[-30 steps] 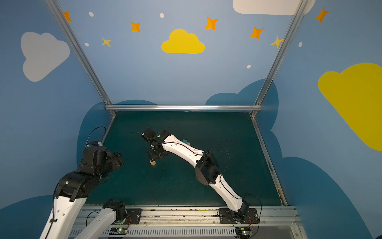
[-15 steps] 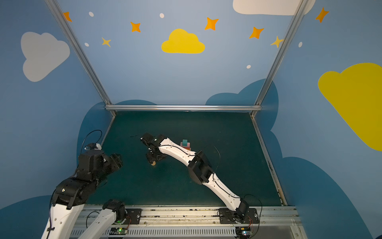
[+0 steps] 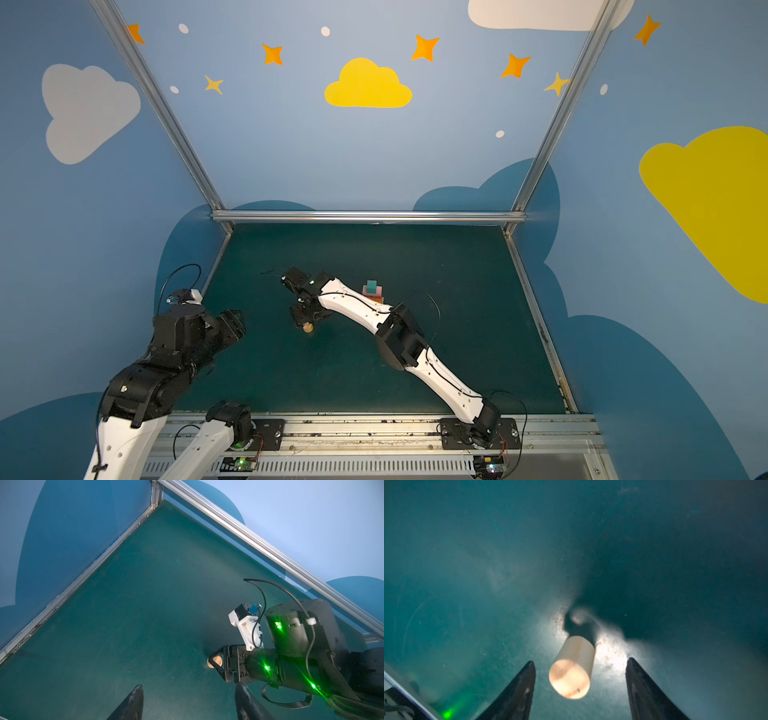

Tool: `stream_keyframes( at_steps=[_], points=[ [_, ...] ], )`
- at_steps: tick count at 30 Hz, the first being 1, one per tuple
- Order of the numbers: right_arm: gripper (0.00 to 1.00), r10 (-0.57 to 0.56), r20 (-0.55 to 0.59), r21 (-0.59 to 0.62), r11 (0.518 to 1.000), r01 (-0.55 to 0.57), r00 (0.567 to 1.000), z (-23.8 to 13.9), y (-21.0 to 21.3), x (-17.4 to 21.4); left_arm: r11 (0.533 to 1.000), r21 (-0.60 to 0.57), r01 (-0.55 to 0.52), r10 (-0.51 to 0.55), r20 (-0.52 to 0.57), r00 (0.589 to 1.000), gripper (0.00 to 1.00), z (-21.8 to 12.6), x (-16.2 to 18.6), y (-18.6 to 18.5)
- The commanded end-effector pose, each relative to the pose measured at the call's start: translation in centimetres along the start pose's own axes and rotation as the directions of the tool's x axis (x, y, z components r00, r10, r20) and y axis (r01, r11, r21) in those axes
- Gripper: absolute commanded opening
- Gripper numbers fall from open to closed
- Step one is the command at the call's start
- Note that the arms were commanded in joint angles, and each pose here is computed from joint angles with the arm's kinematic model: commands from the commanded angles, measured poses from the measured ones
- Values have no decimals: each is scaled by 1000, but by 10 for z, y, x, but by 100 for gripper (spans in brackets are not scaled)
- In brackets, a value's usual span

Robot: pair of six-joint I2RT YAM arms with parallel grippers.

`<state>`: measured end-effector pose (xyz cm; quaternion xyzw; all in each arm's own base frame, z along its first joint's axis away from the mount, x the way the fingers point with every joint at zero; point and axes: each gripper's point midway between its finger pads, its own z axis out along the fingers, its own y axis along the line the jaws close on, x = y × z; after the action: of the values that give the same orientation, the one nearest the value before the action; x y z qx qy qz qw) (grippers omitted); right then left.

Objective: Build the wood block tower
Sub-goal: 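Reach the right gripper to the wooden cylinder and grasp it while retracting the left arm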

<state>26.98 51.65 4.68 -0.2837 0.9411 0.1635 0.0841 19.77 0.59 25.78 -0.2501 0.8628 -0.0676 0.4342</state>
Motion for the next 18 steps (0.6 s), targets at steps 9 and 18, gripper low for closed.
stream_keyframes(
  at_steps=[9,18],
  points=[
    [50,11,-8,9,1000,-11,1000,7,1,2,1000,5,-15,16,-9,1000,67,5,5,0],
    [40,-6,-17,50,999,6,1000,-4,-5,6,1000,15,-14,14,-15,1000,65,7,6,-2]
  ],
)
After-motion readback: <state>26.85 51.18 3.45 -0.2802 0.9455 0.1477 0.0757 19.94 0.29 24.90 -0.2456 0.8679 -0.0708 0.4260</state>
